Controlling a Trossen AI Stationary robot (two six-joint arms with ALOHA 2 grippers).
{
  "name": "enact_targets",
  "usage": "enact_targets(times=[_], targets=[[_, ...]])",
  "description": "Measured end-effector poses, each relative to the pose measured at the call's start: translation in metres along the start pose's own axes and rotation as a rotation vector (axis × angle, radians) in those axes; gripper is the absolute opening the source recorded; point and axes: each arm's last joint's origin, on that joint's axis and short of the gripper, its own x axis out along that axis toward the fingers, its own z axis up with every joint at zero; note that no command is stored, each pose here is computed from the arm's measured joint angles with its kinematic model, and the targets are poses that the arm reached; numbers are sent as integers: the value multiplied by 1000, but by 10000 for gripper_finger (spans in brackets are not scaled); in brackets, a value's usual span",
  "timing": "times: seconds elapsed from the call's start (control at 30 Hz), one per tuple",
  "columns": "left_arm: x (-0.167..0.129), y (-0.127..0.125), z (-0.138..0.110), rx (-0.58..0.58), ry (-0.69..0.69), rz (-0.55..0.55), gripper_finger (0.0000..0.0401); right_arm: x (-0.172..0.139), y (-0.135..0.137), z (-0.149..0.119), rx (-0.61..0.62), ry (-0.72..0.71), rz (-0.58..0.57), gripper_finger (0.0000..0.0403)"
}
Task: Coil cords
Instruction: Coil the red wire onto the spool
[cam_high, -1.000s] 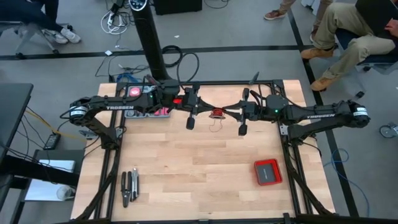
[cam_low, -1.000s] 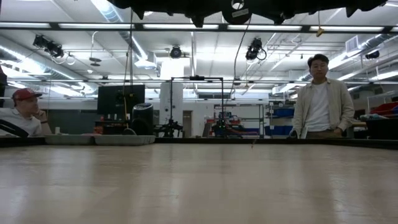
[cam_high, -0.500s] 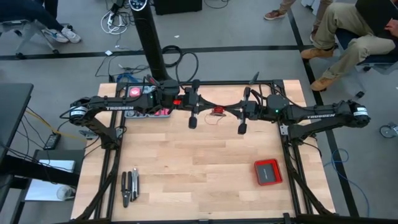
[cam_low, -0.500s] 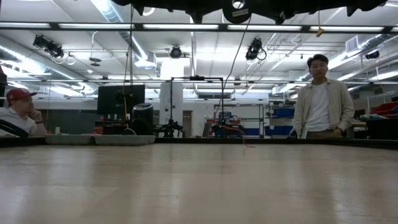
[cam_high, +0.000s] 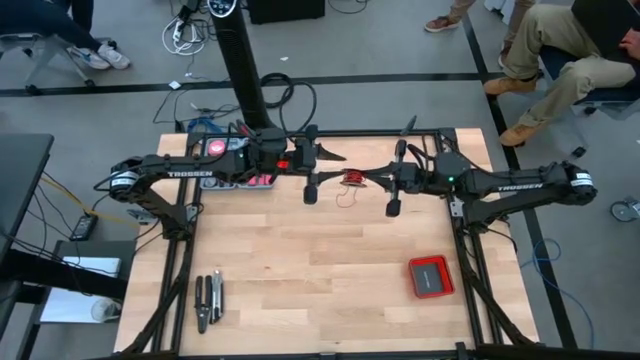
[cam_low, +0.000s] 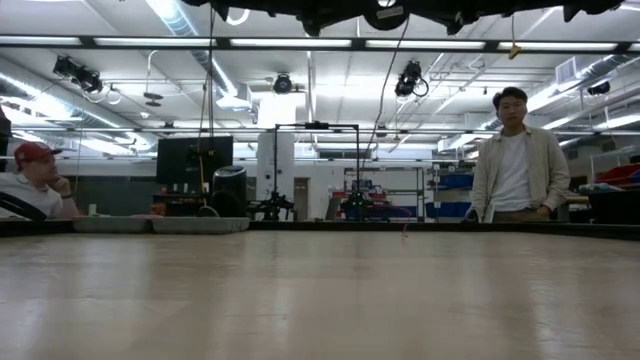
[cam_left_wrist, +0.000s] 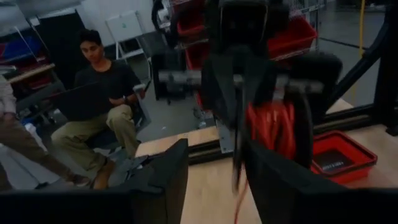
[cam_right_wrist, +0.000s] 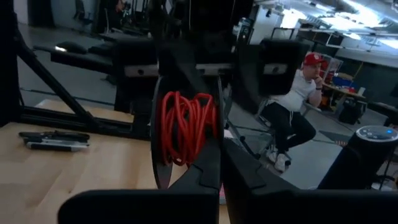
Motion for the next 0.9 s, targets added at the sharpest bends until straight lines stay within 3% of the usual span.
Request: enact_targets(times=[0.3, 0.57, 0.9], targets=[[0, -5, -9, -58, 88, -44, 161, -23, -6, 16, -15, -71, -12, 1], [22, -21, -29, -157, 98, -98, 162, -15, -5, 22, -74, -165, -39, 0], [29, -20, -30, -191, 69, 5, 162, -6, -4, 25, -92, -250, -40, 0]])
